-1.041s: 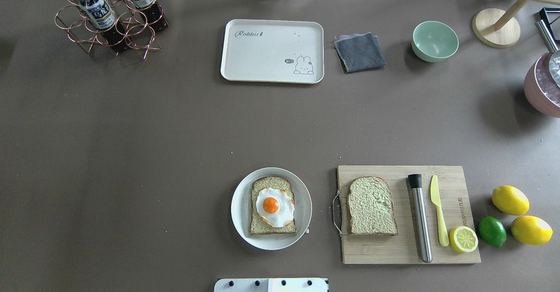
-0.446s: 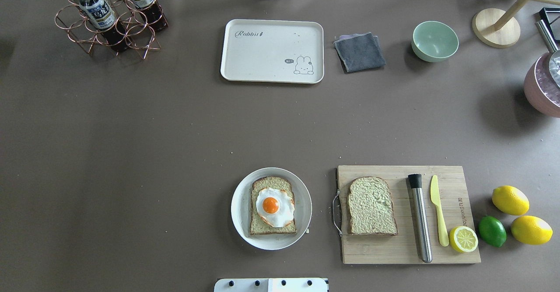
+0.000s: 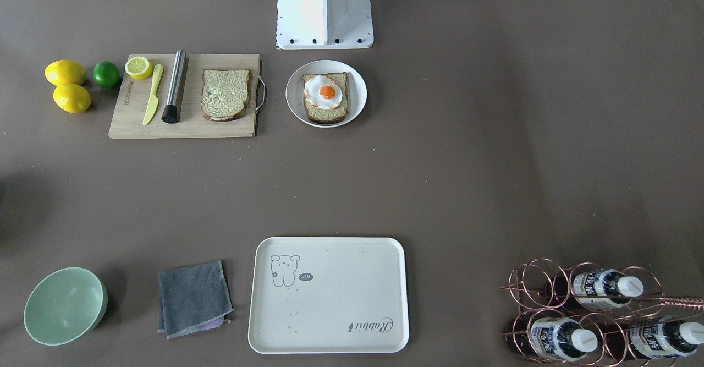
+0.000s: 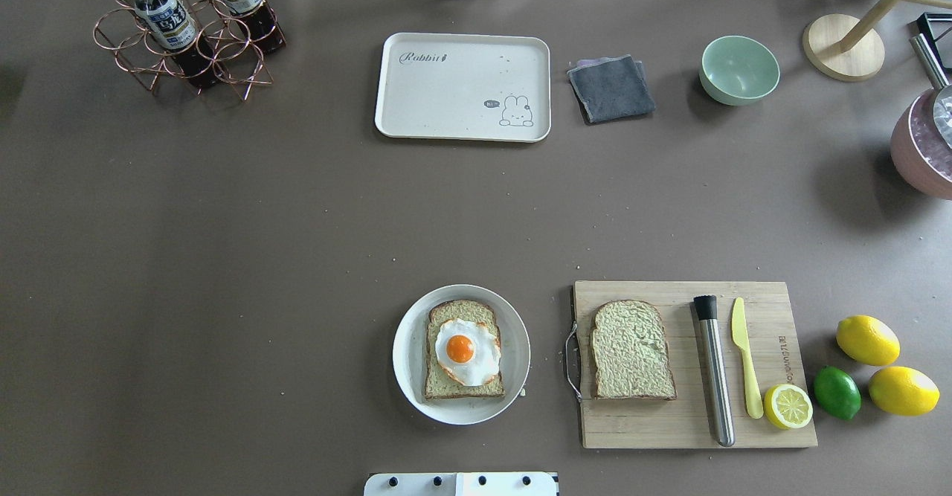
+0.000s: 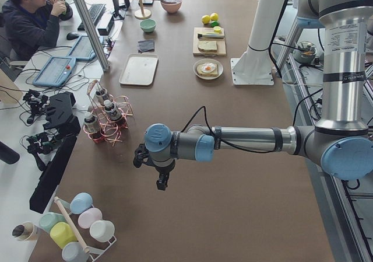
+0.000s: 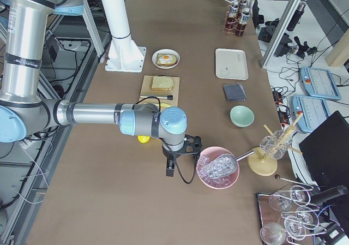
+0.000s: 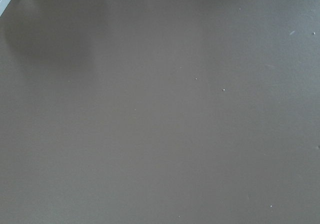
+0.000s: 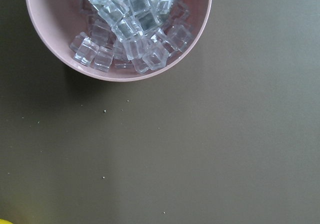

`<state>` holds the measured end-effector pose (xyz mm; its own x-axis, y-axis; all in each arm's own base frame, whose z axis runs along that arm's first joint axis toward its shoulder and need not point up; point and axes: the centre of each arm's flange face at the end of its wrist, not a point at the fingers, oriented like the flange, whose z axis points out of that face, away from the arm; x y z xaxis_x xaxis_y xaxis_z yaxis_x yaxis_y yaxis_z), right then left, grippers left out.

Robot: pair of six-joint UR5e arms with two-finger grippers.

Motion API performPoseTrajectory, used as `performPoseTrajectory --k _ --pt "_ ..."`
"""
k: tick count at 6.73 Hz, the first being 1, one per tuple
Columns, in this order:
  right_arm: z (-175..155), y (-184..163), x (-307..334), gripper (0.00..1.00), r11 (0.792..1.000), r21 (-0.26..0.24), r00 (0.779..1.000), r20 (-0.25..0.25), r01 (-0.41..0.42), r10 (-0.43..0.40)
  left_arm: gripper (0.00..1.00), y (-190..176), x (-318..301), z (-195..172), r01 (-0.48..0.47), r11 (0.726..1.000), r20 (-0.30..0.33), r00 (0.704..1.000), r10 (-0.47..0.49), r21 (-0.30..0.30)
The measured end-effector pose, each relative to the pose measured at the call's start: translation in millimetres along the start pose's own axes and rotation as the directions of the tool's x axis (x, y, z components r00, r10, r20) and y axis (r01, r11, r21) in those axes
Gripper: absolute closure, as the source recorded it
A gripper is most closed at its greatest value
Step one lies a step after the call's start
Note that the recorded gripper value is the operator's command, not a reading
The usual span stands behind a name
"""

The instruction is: Make sandwich and place on tray

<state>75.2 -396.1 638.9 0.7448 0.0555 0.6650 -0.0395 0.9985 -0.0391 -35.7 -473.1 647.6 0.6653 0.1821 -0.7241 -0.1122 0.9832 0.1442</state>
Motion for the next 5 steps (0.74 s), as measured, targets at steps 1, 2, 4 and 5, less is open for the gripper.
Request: performPoseTrajectory --k 1,2,4,5 --pt "-5 -9 -11 0.0 1.0 0.011 0.999 0.024 0.02 -0.021 0.03 -6 3 -4 -0.024 0.999 0.003 1.0 0.024 0.024" --pt "-14 -21 -25 0.0 0.998 0.04 0.996 0.065 0.053 -0.056 0.03 -15 10 -11 -0.074 0.994 0.011 0.997 0.073 0.075" --pt "-37 -42 -54 0.0 0.971 0.17 0.973 0.129 0.167 -0.19 0.03 -35 28 -28 -0.195 0.962 0.037 0.981 0.192 0.19" --pt "-47 -50 -69 0.01 0.943 0.238 0.955 0.129 0.233 -0.268 0.03 -46 40 -36 -0.239 0.943 0.048 0.971 0.235 0.23"
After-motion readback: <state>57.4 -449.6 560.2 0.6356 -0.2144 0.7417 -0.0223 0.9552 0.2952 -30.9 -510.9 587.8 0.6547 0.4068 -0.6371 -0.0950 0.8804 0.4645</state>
